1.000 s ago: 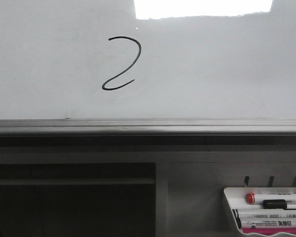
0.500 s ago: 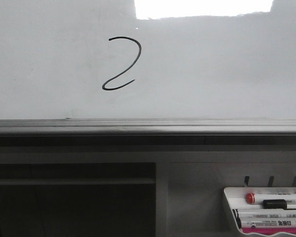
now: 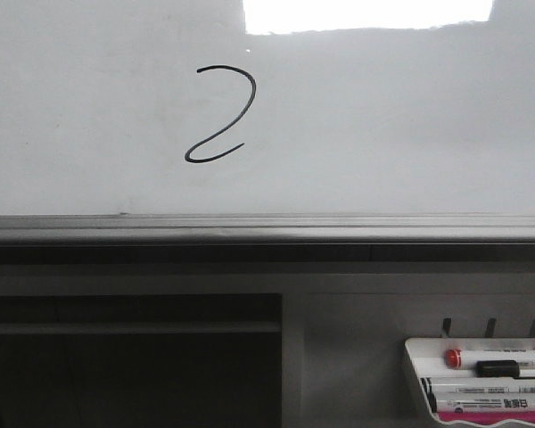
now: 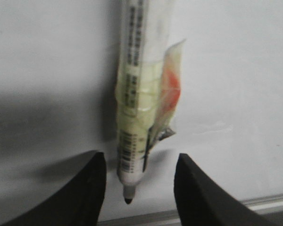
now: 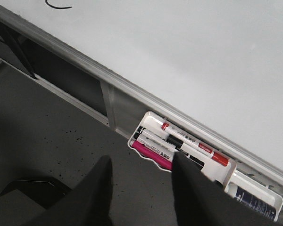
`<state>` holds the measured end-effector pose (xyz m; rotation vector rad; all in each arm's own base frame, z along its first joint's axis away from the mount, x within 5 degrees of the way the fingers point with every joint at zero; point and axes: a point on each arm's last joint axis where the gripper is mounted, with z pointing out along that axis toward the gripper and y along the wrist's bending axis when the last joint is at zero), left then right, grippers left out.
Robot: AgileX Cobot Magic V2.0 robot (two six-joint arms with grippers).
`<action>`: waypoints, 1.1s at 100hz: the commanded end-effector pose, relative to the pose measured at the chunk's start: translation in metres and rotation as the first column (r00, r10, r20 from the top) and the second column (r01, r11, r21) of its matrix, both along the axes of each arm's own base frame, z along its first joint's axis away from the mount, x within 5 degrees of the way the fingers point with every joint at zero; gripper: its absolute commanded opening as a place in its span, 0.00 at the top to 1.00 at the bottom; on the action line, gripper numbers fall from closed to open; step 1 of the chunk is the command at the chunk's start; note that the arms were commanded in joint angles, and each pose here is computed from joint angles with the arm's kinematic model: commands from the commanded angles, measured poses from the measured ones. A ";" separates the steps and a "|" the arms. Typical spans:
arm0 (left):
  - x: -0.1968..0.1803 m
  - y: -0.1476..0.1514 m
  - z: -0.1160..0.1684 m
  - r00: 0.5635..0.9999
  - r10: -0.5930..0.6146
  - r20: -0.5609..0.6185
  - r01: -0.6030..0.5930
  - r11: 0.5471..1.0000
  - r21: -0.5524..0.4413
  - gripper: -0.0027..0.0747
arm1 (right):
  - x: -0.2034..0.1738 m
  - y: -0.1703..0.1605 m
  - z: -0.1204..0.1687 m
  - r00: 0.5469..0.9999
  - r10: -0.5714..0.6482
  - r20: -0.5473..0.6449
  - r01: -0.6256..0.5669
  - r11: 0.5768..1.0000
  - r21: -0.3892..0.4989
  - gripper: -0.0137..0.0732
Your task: Write number 2 on whiteboard
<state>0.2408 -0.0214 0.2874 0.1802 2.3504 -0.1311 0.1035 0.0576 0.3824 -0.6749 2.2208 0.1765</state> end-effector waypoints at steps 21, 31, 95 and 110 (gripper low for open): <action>-0.050 0.006 0.056 0.998 -0.054 -0.018 0.055 0.993 0.104 0.52 | 0.008 -0.012 -0.012 0.978 -0.205 0.025 0.205 0.979 0.001 0.55; -0.069 0.011 0.064 1.000 -0.004 0.012 0.003 0.993 0.118 0.52 | 0.006 -0.020 -0.019 0.956 -0.292 0.037 0.291 0.956 0.033 0.55; -0.132 0.009 0.058 0.814 0.020 0.581 -0.036 0.999 0.017 0.91 | -0.031 -0.032 -0.065 0.892 -0.227 0.392 0.080 0.931 0.357 0.93; -0.131 0.007 0.054 0.811 0.072 0.581 -0.025 0.996 -0.088 0.99 | -0.029 -0.030 -0.070 0.892 -0.219 0.395 0.069 0.930 0.361 0.93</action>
